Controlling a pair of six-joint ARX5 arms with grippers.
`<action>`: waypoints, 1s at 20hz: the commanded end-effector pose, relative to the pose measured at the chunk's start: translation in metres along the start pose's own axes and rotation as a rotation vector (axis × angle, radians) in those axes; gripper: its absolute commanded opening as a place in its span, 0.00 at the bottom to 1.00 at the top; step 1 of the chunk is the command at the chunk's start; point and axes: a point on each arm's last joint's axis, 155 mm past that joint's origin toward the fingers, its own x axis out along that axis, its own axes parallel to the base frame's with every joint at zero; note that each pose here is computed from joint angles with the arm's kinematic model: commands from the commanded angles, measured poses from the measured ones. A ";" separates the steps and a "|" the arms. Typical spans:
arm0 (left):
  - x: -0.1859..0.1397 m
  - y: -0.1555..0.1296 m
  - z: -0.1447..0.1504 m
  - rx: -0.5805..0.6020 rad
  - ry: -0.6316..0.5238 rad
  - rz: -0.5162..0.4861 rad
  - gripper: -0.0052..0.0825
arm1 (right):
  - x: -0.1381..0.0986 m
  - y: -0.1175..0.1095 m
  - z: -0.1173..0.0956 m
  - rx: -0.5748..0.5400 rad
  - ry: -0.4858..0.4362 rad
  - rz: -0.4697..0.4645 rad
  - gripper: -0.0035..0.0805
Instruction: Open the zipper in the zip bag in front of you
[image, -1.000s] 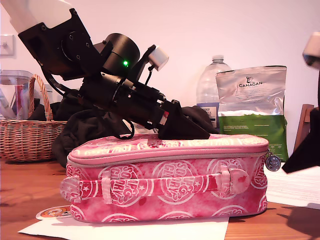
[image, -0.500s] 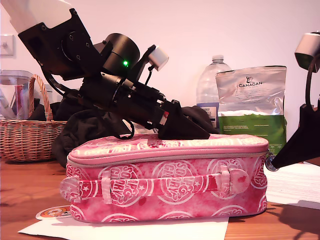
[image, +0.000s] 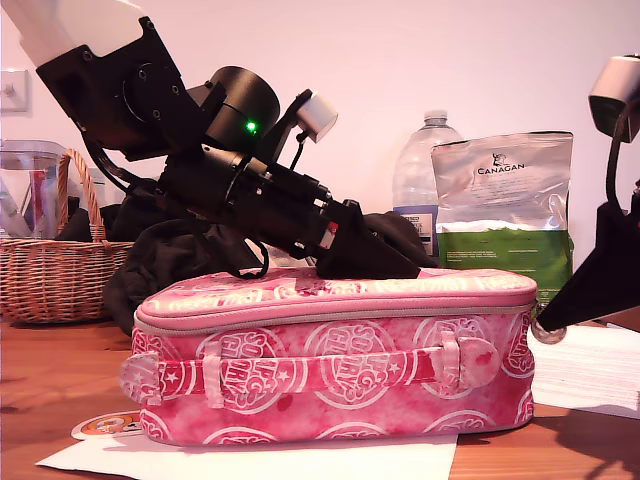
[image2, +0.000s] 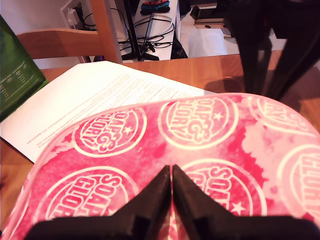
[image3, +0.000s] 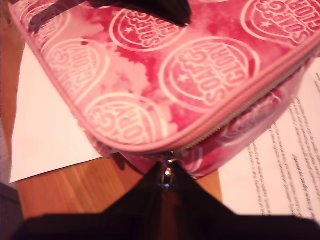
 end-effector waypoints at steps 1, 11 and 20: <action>0.006 -0.007 -0.020 -0.038 0.033 -0.020 0.04 | -0.001 -0.002 0.004 0.008 0.008 -0.002 0.03; 0.006 0.006 -0.030 -0.112 0.076 0.055 0.04 | -0.011 0.006 -0.007 0.117 0.147 0.021 0.03; -0.004 -0.007 -0.010 -0.150 0.058 0.010 0.04 | -0.011 0.004 0.005 0.071 0.195 -0.019 0.03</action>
